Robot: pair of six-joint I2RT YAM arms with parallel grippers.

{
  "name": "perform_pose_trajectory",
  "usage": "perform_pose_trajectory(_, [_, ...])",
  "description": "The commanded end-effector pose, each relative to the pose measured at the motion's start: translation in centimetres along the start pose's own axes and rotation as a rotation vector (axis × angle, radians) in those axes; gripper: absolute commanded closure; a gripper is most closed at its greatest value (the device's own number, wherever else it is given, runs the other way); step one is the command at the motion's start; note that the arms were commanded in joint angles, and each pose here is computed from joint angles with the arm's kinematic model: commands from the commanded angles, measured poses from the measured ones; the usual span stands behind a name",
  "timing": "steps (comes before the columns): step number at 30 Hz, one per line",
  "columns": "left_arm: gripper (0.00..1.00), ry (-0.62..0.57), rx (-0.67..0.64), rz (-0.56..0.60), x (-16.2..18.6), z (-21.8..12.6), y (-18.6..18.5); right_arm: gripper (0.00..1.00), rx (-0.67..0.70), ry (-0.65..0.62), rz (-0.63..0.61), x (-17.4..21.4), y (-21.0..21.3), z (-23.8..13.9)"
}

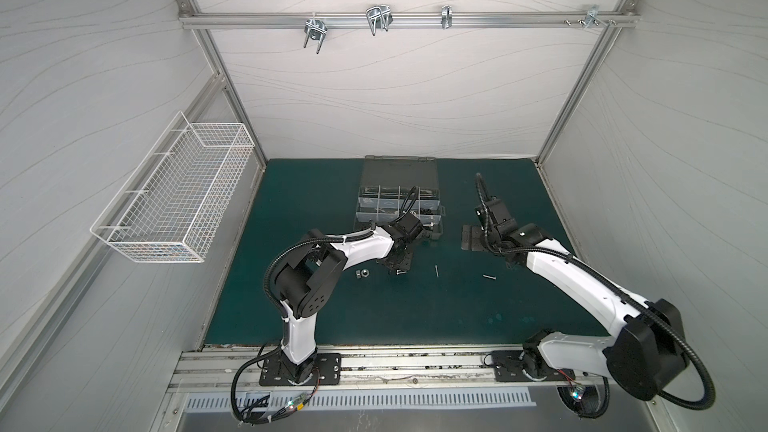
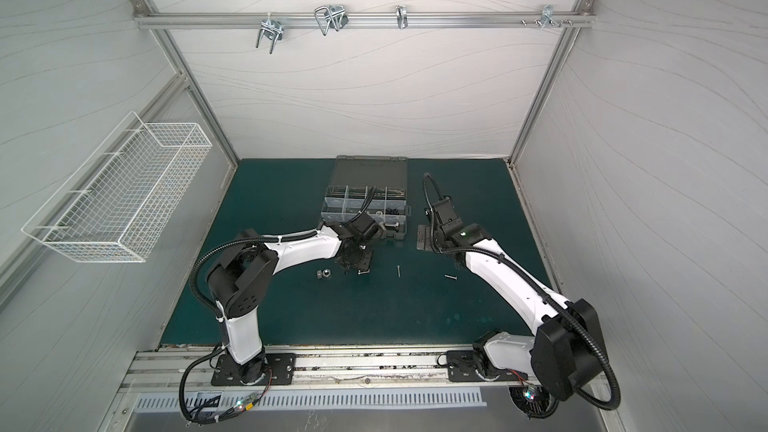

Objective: Sort the screws and nuts into containers
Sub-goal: 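Close the left gripper on the silver nut and lift it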

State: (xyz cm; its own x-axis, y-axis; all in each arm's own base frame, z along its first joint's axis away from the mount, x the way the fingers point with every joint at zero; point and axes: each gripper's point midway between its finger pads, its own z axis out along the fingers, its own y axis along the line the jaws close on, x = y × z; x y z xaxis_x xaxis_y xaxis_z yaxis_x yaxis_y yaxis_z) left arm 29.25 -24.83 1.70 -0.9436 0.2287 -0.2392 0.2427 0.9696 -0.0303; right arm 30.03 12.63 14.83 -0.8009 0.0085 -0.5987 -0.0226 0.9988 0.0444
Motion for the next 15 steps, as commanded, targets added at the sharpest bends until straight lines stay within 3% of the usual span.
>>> perform_pose_trajectory(1, [0.56, 0.031, 0.002, 0.013, 0.3, -0.2, -0.3, 0.01, 0.031, 0.011, -0.001, 0.2, -0.7, -0.1])
perform_pose_trajectory(5, [0.61, 0.056, 0.024, 0.008, 1.0, -0.1, -0.6, 0.01, 0.029, 0.008, 0.000, 0.1, -0.6, -0.1])
perform_pose_trajectory(15, [0.61, 0.071, 0.013, 0.009, 1.5, 0.5, -0.3, 0.01, 0.033, 0.011, -0.002, 0.1, -0.7, -0.1])
